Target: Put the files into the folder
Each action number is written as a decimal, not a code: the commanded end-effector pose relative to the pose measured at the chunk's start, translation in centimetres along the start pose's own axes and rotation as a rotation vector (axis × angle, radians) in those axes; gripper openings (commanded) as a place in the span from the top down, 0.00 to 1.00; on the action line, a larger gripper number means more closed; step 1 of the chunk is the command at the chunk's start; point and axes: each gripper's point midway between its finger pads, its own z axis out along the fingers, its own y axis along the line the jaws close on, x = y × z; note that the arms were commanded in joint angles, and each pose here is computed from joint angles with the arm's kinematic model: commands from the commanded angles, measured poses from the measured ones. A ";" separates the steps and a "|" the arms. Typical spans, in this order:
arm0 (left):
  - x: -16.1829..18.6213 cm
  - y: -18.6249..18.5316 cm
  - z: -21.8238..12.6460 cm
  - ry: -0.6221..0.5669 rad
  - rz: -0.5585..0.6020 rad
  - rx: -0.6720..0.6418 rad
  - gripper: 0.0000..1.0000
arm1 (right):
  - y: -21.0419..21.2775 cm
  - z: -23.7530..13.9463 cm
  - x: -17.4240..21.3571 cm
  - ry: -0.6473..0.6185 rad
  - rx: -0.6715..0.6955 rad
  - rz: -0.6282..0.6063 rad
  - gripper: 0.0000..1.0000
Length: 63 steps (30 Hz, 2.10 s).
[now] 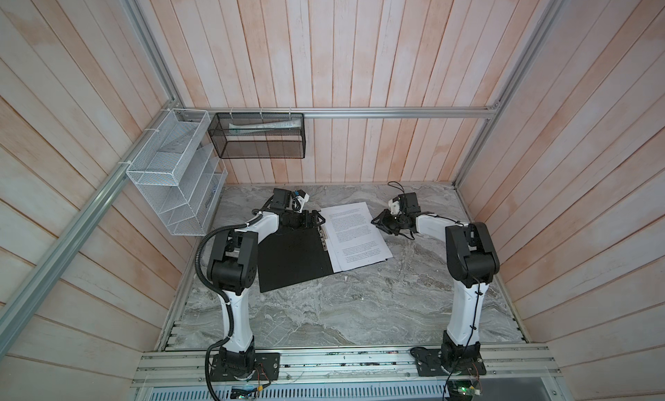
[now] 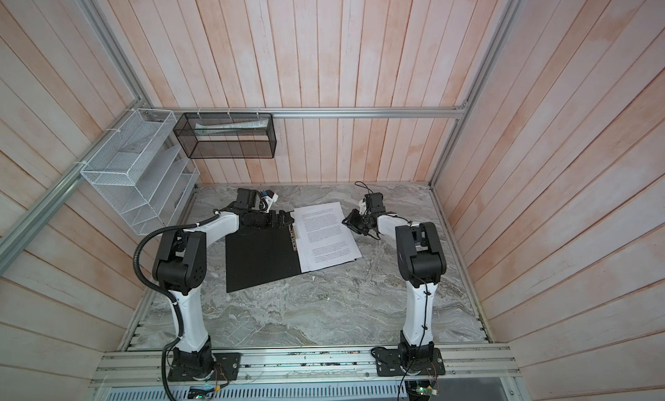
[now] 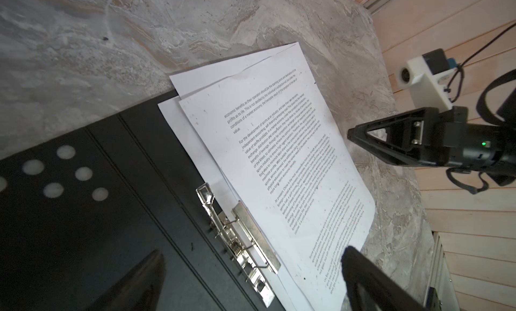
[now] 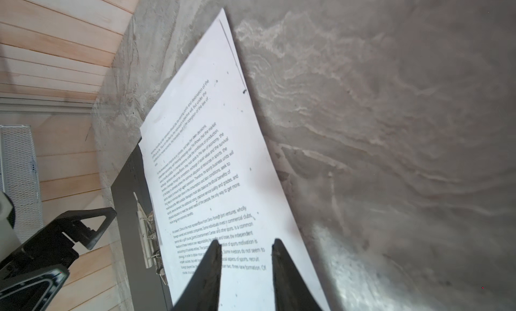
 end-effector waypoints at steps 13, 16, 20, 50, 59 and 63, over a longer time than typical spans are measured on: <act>1.2 0.4 0.7 0.043 -0.023 0.019 0.00 | -3.3 -0.1 2.3 0.081 0.091 0.023 0.67; 1.2 0.3 0.8 0.044 -0.025 0.023 0.00 | -3.5 0.5 3.2 0.122 0.077 0.041 0.67; 1.4 0.3 0.9 0.048 -0.037 0.030 0.00 | -3.8 1.2 4.2 0.162 0.056 0.064 0.67; 3.2 0.1 1.6 0.096 -0.136 0.074 0.00 | -3.0 1.7 -0.1 0.084 0.138 -0.047 0.68; 5.6 0.6 2.9 0.151 -0.216 0.084 0.00 | -3.2 3.2 1.1 0.137 0.083 -0.012 0.68; 6.1 0.4 3.4 0.165 -0.240 0.113 0.00 | -2.5 3.4 1.5 0.160 0.041 -0.002 0.68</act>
